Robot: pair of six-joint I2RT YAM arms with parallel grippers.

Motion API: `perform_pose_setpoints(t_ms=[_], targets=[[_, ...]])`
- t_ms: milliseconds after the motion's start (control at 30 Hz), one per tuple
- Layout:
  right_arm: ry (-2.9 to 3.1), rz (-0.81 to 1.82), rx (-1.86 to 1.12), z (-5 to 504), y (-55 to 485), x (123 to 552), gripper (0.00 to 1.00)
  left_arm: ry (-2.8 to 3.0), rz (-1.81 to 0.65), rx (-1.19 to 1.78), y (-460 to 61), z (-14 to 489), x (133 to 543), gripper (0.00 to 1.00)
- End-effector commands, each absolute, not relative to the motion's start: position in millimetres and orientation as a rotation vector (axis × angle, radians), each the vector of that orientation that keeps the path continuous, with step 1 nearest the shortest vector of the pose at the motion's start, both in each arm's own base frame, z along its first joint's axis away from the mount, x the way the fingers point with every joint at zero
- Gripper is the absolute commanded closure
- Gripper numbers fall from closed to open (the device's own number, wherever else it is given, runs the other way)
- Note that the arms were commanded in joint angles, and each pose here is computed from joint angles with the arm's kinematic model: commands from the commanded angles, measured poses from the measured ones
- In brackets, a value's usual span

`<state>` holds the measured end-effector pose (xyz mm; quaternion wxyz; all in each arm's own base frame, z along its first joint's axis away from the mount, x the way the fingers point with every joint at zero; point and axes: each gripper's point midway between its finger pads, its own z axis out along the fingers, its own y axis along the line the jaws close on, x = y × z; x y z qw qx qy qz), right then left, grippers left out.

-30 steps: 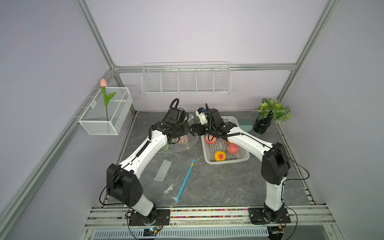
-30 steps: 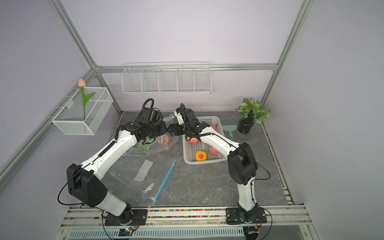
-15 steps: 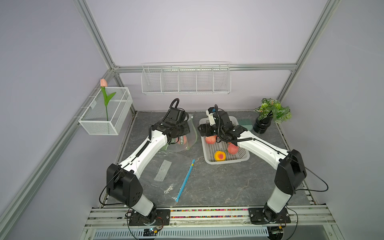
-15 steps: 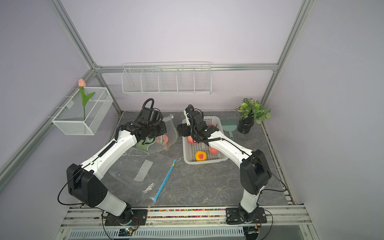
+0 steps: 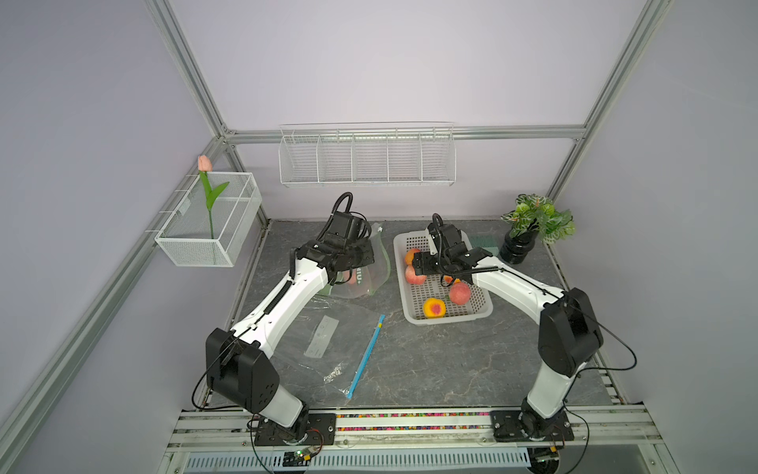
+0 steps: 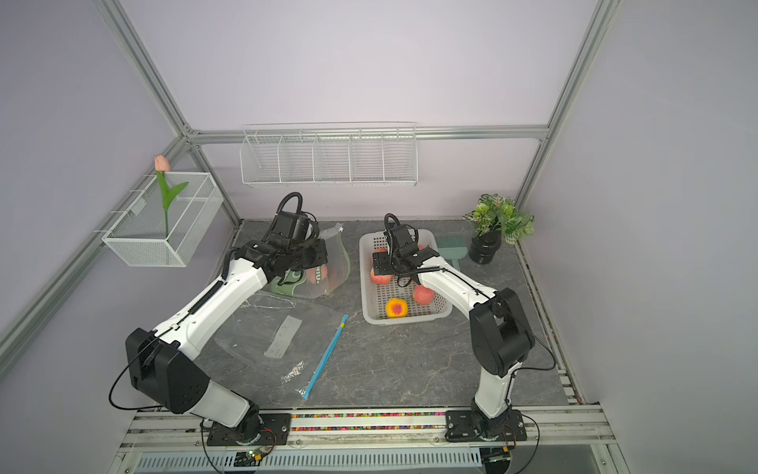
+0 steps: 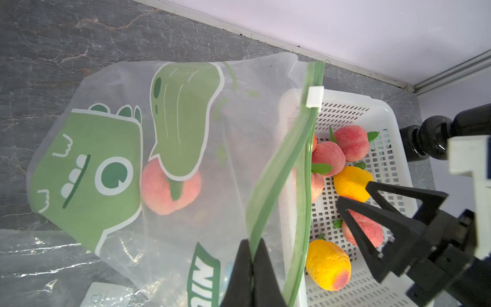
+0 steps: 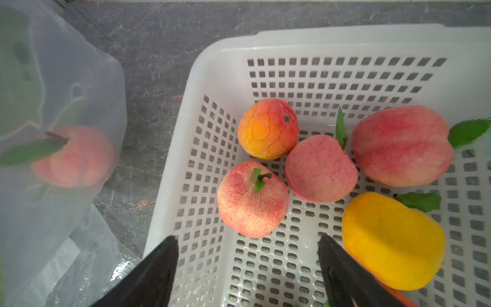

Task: Place the peach in a zip-top bag and seal the zipper
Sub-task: Pick up the peach from the basket.

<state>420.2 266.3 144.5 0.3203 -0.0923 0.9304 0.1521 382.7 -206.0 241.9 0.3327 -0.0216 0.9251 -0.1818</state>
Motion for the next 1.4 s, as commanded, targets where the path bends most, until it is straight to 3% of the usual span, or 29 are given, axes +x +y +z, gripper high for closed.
perform_pose_setpoints(t_ms=[0, 1000, 1367], targets=[[2.508, 0.422, -0.23, 127.5, 270.1, 420.1, 0.16, 2.368, -0.54, 0.031, -215.4, 262.0, 379.5, 1.0], [2.669, 0.422, -0.13, 62.7, 280.3, 446.9, 0.21, 2.375, -0.634, 0.077, -224.1, 258.8, 376.9, 1.0], [2.528, 0.509, -0.102, 110.2, 276.9, 442.8, 0.26, 2.37, -0.607, 0.028, -218.7, 257.7, 379.8, 1.0]])
